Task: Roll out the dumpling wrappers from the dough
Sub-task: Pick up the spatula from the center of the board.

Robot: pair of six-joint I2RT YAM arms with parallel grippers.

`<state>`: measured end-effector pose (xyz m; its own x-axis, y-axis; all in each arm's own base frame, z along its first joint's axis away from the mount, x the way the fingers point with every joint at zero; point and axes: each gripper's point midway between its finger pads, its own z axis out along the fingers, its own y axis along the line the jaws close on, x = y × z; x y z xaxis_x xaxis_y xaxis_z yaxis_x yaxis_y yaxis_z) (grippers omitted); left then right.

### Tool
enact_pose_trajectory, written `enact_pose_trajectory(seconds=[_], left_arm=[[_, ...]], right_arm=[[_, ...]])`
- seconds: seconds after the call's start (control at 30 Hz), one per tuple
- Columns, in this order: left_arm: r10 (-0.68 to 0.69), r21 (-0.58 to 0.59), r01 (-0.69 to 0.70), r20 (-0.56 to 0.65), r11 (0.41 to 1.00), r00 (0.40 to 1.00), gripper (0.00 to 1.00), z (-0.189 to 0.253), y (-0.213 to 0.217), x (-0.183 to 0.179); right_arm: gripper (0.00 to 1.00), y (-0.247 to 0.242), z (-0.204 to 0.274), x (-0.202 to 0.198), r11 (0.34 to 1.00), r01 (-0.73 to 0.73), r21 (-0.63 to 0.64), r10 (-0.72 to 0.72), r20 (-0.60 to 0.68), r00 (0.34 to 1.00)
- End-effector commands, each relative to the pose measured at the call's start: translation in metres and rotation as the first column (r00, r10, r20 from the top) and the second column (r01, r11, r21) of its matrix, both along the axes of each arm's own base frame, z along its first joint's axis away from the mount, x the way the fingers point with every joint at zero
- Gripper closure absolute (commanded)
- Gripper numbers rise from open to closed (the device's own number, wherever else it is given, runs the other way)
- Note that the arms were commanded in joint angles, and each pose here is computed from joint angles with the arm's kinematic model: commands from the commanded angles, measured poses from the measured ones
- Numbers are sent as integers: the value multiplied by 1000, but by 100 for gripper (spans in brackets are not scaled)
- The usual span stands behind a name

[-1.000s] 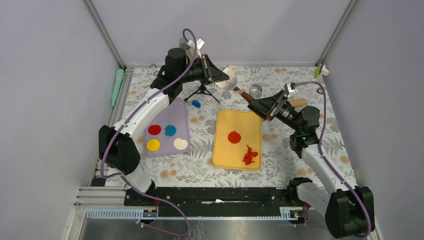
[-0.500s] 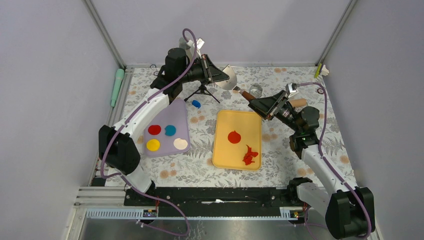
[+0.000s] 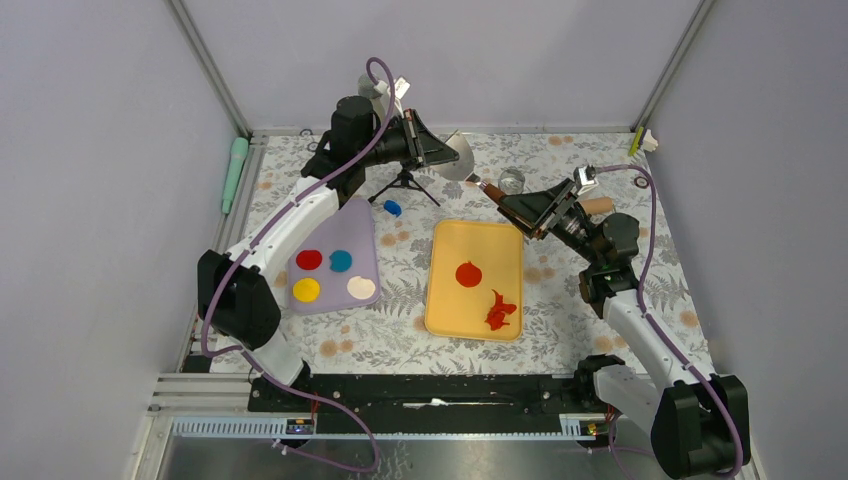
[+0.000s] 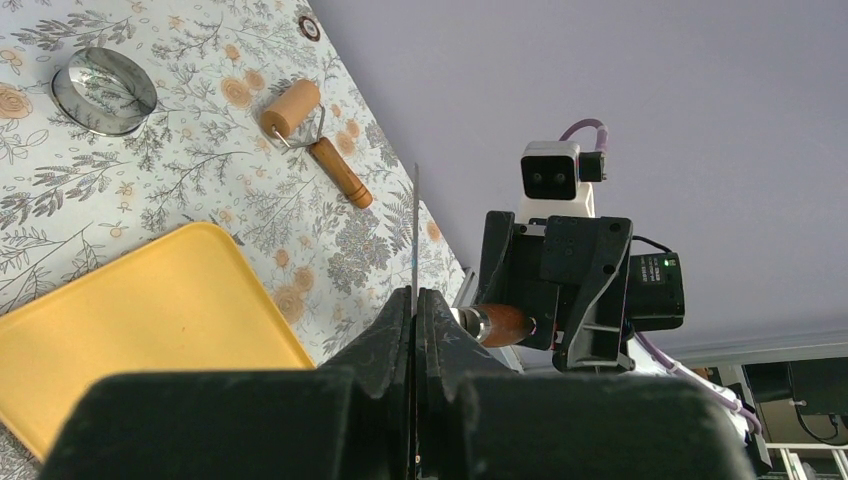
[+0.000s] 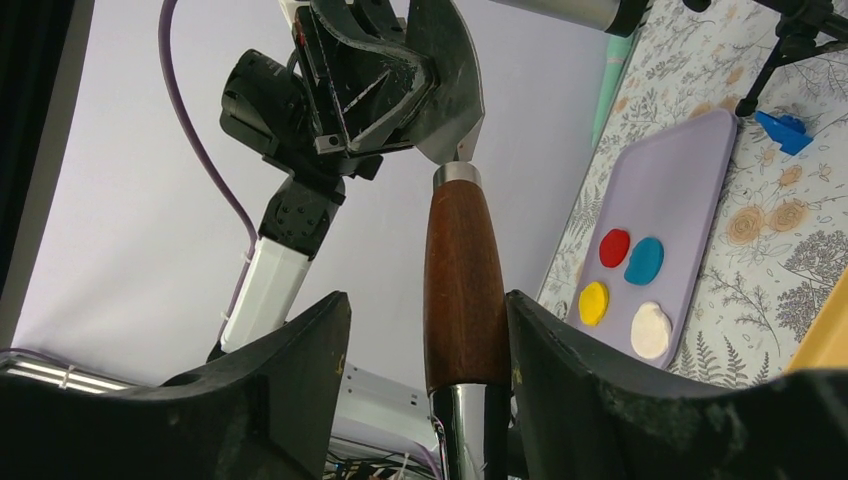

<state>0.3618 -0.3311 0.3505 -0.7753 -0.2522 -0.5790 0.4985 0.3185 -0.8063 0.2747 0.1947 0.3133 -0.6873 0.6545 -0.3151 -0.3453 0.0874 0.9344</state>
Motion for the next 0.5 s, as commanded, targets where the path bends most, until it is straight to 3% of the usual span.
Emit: enact_pose_trajectory(seconds=[0.0, 0.3, 0.47], left_arm=[[-18, -54, 23, 99, 998, 995, 100, 32, 2, -8], [-25, -33, 27, 63, 999, 998, 100, 17, 1, -7], [-28, -17, 29, 79, 999, 996, 100, 21, 2, -8]], right_arm=[[38, 0, 15, -3, 1000, 12, -1, -11, 84, 996], [58, 0, 13, -2, 1000, 12, -4, -11, 78, 997], [49, 0, 6, 0, 1000, 20, -17, -19, 54, 998]])
